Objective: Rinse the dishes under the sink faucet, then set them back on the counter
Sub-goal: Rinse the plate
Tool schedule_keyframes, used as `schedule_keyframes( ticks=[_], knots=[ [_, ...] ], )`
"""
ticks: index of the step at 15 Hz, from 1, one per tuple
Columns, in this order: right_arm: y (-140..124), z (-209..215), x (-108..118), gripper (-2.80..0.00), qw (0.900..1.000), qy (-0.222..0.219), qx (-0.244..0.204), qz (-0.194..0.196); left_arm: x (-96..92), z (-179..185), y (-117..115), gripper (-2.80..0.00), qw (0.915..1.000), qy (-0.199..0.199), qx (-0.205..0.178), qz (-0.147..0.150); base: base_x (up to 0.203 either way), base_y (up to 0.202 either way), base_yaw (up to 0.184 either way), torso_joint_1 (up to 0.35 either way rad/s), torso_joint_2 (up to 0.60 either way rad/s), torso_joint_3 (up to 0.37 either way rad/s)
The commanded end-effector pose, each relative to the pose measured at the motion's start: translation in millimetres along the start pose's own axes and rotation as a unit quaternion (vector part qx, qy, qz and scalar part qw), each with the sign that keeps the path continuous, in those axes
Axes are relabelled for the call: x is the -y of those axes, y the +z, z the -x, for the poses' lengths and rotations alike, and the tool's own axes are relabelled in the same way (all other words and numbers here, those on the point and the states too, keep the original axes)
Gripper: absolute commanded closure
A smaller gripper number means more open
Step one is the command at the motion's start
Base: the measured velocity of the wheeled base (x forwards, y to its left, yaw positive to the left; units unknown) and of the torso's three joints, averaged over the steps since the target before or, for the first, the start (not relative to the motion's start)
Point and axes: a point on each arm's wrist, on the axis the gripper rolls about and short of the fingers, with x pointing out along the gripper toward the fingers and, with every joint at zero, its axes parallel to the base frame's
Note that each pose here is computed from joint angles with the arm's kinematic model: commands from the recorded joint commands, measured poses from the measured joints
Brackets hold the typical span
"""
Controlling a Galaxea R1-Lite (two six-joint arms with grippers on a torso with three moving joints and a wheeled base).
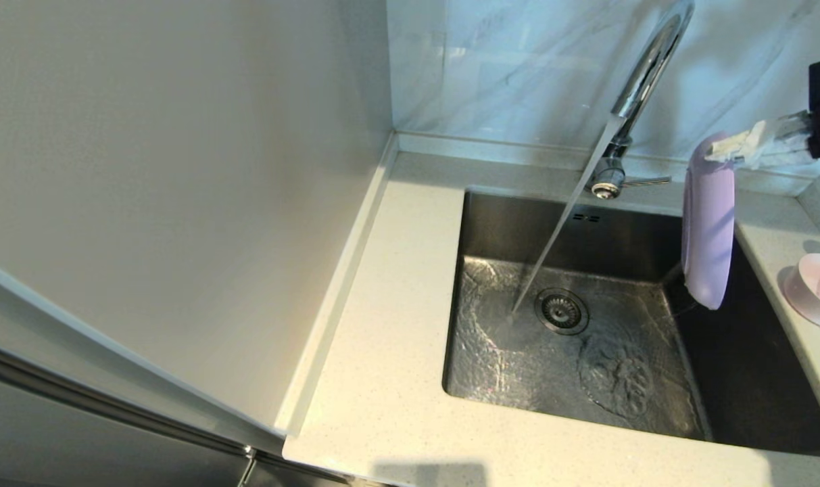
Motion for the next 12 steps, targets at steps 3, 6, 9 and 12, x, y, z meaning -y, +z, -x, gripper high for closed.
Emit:
schedule_keyframes(
  ticks=[3, 6, 9, 12],
  knots=[
    [18.8, 18.2, 15.8, 0.0, 0.987, 0.049, 0.027, -0.152, 0.0, 0.0, 0.0, 0.0, 1.0, 0.0, 0.0, 0.0, 0.0, 0.0, 0.0, 0.0, 0.0, 0.0],
    [24.7, 17.0, 14.7, 0.0, 0.975, 0.069, 0.034, -0.207, 0.0, 0.0, 0.0, 0.0, 1.0, 0.0, 0.0, 0.0, 0.0, 0.0, 0.0, 0.0, 0.0, 0.0],
    [36.3, 11.0, 11.2, 0.0, 0.942, 0.138, -0.002, -0.305, 0.0, 0.0, 0.0, 0.0, 1.0, 0.0, 0.0, 0.0, 0.0, 0.0, 0.0, 0.0, 0.0, 0.0],
    [49.7, -5.2, 14.5, 0.0, 0.924, 0.195, -0.046, -0.325, 0.0, 0.0, 0.0, 0.0, 1.0, 0.0, 0.0, 0.0, 0.0, 0.0, 0.0, 0.0, 0.0, 0.0]
  ],
)
